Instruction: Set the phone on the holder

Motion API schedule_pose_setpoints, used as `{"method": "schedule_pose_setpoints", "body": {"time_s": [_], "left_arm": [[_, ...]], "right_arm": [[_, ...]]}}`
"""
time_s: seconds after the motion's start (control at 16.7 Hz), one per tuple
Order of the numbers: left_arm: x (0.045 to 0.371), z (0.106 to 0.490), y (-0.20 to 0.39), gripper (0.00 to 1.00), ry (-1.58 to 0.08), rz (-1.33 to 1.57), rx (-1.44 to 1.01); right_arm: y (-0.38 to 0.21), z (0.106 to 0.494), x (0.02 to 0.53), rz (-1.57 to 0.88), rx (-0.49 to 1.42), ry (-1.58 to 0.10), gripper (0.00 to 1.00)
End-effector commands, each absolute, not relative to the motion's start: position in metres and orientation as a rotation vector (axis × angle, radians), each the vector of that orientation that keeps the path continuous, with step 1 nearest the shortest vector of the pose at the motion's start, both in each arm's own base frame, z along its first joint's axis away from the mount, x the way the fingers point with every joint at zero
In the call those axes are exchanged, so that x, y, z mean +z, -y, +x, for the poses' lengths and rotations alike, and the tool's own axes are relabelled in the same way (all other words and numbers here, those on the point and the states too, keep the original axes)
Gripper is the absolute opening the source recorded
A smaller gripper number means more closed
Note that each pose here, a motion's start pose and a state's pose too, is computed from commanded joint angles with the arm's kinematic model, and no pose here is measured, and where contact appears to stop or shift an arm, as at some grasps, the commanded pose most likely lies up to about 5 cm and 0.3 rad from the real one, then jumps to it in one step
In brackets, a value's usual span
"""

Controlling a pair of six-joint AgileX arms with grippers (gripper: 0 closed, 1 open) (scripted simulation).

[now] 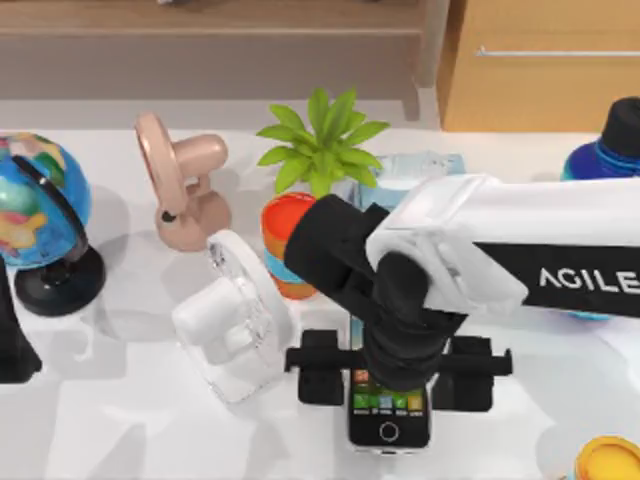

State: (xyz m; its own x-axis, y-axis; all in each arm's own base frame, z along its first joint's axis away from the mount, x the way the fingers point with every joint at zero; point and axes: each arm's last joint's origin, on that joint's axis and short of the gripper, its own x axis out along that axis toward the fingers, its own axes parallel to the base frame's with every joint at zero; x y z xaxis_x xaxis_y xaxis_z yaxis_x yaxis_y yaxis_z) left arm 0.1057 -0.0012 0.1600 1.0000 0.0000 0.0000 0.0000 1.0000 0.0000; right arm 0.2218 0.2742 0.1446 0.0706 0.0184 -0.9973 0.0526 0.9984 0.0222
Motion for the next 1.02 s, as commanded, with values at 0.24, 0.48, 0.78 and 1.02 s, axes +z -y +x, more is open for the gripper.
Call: {"method": "schedule_pose_setpoints", "body": {"time_s": [0.24, 0.48, 0.78, 1.02], "left_arm": [[0.160, 0.106, 0.001, 1.00, 0.000, 0.000, 0.000], [0.160, 0.106, 0.001, 1.00, 0.000, 0.000, 0.000], [0.160, 0.106, 0.001, 1.00, 0.000, 0.000, 0.000], [0.160, 0.106, 0.001, 1.00, 0.000, 0.000, 0.000]], "right_arm": [[-0.240, 0.248, 0.182, 0.165, 0.050, -1.400, 0.00], [-0.191, 0.283, 0.250, 0.314, 0.251, -1.125, 0.00], [-0.092, 0.311, 0.311, 0.312, 0.446, -0.723, 0.00], [0.007, 0.311, 0.318, 0.192, 0.482, -0.489, 0.00]]}}
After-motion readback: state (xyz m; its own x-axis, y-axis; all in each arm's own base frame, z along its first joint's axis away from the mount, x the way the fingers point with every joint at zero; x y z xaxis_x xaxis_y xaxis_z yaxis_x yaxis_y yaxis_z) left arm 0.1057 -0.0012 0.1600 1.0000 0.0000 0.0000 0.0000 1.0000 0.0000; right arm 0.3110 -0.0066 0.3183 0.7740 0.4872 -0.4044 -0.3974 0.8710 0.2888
